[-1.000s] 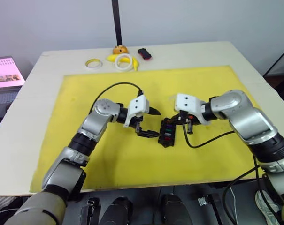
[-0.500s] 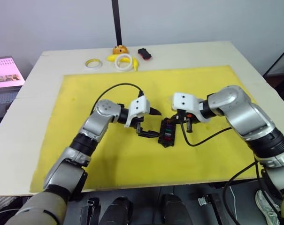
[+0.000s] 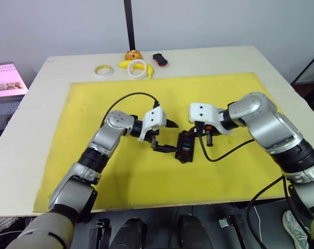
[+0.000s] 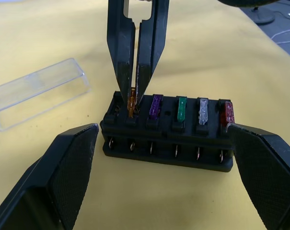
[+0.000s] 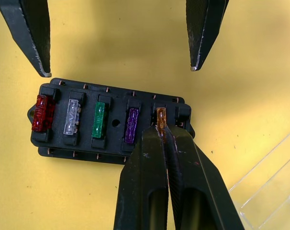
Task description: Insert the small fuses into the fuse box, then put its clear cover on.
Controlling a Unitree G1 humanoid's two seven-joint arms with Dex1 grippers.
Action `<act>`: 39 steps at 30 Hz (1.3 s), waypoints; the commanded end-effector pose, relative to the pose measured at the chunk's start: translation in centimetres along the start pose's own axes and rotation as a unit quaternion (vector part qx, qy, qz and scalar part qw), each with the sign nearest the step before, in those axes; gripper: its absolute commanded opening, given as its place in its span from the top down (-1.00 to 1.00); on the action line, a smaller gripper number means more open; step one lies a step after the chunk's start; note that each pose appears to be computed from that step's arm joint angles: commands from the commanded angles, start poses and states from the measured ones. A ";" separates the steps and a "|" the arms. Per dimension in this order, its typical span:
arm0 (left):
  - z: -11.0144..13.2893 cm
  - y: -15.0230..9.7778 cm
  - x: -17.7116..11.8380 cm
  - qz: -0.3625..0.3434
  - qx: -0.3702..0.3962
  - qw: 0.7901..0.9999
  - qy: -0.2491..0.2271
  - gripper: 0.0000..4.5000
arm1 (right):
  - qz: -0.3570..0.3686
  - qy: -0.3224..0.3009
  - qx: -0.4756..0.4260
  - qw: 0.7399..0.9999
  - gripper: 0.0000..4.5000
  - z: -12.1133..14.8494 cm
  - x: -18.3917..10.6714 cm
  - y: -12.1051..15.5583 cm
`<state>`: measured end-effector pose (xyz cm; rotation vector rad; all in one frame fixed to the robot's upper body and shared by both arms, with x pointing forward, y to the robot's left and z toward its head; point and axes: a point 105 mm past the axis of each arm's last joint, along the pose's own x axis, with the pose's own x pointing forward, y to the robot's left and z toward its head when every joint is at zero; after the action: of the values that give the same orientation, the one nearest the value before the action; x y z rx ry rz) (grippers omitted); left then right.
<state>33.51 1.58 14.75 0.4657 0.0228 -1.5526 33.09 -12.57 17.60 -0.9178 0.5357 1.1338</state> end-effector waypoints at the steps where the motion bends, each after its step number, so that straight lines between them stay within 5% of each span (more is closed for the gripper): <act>1: 1.2 0.5 -0.3 0.008 0.024 1.000 -0.013 -1.00 | 0.001 0.004 -0.007 1.000 1.00 0.3 -0.1 0.0; 39: 1.1 0.7 -0.3 0.001 0.027 1.000 -0.009 -1.00 | -0.009 -0.014 0.016 1.000 1.00 0.5 0.1 0.9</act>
<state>33.66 1.53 14.80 0.4745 0.0188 -1.5668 32.71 -12.40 17.42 -0.8807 0.5339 1.0911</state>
